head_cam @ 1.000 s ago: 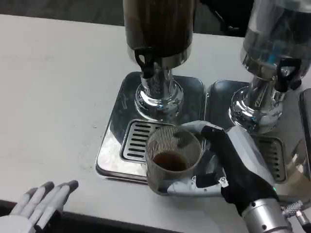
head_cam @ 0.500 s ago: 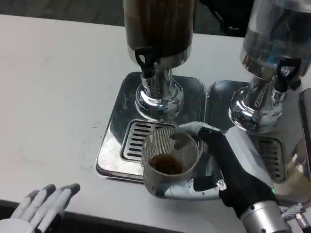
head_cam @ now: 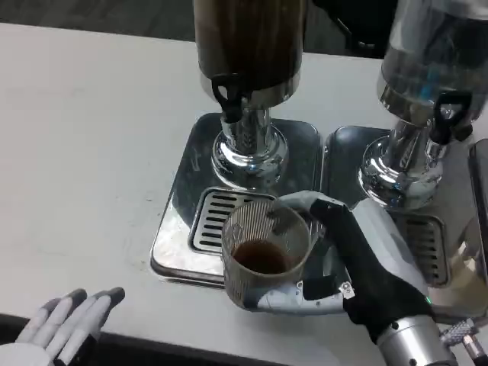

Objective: Grasp the cup under the faucet to collect the drink, then remove the cup.

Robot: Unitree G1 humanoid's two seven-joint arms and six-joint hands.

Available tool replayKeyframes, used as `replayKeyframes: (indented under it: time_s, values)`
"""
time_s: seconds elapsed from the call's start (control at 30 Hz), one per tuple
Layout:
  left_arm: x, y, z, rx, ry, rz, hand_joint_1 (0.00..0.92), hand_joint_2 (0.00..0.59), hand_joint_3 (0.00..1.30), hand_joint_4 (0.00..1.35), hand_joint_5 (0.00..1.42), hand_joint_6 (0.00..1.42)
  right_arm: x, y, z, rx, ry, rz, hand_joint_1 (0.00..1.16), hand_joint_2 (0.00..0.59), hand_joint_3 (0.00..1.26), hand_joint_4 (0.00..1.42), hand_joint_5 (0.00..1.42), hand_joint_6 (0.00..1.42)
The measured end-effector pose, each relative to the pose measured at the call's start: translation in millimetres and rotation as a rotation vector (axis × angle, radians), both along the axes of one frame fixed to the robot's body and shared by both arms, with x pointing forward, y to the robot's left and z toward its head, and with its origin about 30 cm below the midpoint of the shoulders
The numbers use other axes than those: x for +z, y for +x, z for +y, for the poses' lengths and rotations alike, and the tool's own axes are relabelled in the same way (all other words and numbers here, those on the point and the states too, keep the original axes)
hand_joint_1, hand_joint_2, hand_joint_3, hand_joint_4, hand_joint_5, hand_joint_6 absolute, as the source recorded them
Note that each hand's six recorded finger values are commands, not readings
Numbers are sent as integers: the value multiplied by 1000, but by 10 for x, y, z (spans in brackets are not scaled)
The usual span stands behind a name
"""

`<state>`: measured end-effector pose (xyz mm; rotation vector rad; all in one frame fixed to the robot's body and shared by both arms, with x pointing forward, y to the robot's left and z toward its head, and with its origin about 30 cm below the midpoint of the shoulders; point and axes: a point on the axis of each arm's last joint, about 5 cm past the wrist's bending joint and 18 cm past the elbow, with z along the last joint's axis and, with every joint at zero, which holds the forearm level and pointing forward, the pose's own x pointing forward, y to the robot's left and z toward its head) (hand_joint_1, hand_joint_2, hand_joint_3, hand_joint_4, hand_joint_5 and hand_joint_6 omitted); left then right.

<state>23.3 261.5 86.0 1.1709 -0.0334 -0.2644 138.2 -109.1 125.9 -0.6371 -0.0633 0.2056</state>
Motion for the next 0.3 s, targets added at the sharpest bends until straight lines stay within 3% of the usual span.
replayKeyframes:
  time_s: [0.3]
  values:
    - [0,0,0,1,-3,-1,0,124,0,0,0,0,0,-1,2,0,-3,-1,942,241,855,951,1060,1399]
